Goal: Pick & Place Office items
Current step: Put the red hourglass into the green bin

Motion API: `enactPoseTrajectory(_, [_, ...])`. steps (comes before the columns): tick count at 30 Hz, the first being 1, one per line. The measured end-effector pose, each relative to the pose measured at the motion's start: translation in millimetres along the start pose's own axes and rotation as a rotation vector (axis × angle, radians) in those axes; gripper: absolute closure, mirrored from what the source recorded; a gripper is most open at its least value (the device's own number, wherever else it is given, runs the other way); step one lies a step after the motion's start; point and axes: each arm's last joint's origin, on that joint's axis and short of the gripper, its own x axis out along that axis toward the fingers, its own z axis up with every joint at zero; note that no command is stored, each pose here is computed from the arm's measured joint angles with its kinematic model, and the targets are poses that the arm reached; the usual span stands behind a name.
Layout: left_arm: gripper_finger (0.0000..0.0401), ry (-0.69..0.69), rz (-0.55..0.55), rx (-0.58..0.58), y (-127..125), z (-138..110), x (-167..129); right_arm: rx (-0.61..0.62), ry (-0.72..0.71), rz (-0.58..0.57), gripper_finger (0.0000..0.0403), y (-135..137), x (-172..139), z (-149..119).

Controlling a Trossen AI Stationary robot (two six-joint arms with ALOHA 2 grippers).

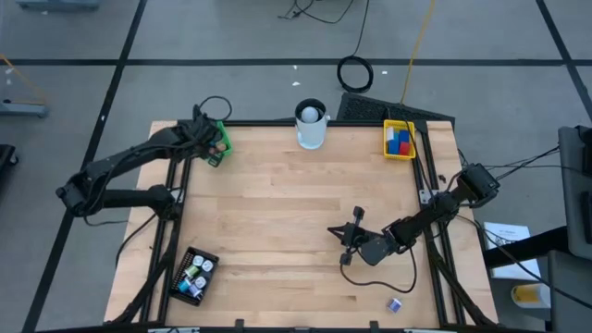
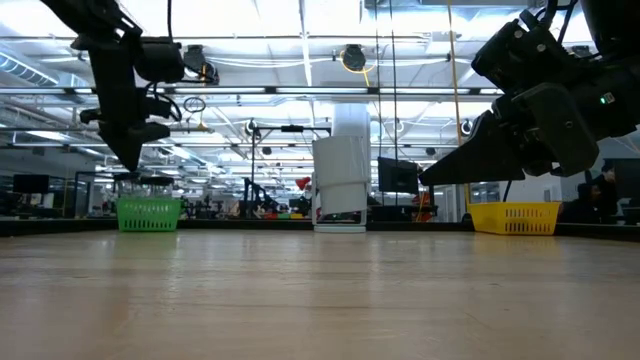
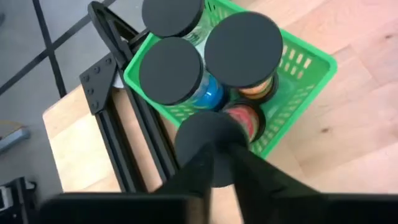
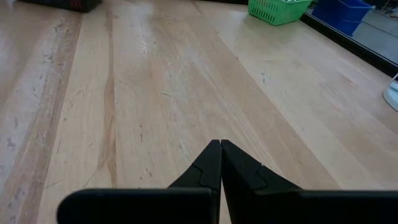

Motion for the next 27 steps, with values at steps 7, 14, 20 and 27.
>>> enactPoseTrajectory(7, [0.0390,-0.047,0.004,-0.022,1.6,1.0,9.3,0.000,0.000,0.000,0.0403,0.0,0.0,0.0])
enactPoseTrajectory(14, [0.0395,-0.053,0.019,-0.041,4.3,-1.5,16.6,0.000,0.000,0.000,0.0403,0.0,0.0,0.0])
enactPoseTrajectory(20, [0.0388,-0.086,-0.026,-0.042,2.9,3.6,14.7,0.000,0.000,0.001,0.0403,0.0,0.0,0.0])
enactPoseTrajectory(27, [0.0397,-0.088,-0.036,-0.022,0.3,3.6,13.2,0.000,0.001,0.002,0.0403,0.1,0.0,0.0])
